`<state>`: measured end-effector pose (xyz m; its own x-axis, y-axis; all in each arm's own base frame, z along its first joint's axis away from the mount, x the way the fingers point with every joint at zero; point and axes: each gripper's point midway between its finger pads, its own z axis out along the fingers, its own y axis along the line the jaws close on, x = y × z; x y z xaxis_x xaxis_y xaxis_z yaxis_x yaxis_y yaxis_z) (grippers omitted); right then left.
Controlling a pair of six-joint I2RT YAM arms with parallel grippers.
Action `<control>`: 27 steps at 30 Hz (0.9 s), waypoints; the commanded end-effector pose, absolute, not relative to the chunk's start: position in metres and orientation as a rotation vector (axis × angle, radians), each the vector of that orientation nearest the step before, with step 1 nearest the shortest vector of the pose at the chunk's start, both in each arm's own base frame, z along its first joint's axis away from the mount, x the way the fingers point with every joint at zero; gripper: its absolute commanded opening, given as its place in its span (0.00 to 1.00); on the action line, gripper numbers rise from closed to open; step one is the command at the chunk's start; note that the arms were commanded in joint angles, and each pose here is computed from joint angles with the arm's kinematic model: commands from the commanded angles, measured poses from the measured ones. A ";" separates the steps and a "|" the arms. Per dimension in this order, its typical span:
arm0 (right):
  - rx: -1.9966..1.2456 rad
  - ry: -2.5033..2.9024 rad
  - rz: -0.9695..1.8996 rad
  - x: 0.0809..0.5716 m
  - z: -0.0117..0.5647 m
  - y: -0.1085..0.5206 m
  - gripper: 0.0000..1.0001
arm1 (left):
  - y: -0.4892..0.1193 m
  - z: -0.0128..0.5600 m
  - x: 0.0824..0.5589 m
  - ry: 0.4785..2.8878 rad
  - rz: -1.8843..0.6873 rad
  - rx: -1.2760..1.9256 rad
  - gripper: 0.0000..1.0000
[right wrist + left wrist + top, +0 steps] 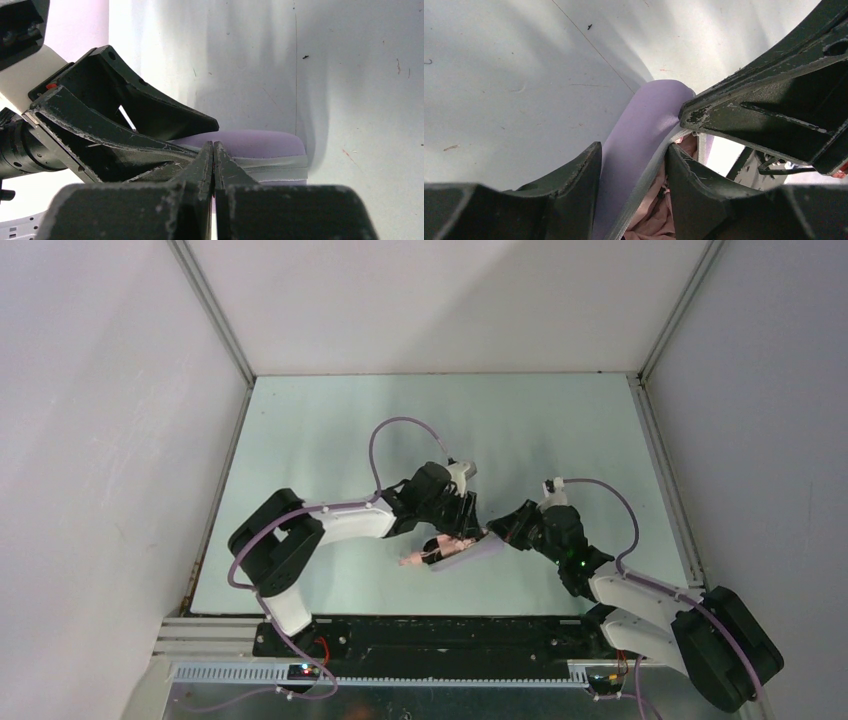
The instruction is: Put away the umbrella
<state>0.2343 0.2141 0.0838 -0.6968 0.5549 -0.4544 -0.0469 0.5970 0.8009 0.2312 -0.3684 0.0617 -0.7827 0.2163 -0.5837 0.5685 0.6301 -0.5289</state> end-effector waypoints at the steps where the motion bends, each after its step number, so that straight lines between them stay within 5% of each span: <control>1: 0.355 2.050 1.124 0.238 0.102 0.219 0.00 | -0.360 0.039 0.232 2.436 -0.824 0.629 0.52; 5: 0.337 2.065 1.115 0.239 0.106 0.229 0.00 | -0.357 0.024 0.221 2.461 -0.716 0.646 0.46; 10: 0.276 2.057 1.166 0.216 0.119 0.262 0.00 | -0.365 0.019 0.225 2.393 -0.736 0.529 0.23; 13: 0.278 2.090 1.129 0.206 0.108 0.266 0.00 | -0.367 0.024 0.224 2.348 -0.778 0.496 0.17; 27: 0.284 2.065 0.999 0.233 0.095 0.216 0.00 | -0.345 0.119 0.199 2.230 -0.881 0.633 0.82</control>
<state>0.2327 0.2145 0.0834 -0.6544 0.5390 -0.5303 -0.0545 0.6658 0.7441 0.2107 -0.3537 0.0931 -0.6935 0.1806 -0.6974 0.5892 0.6992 -0.4049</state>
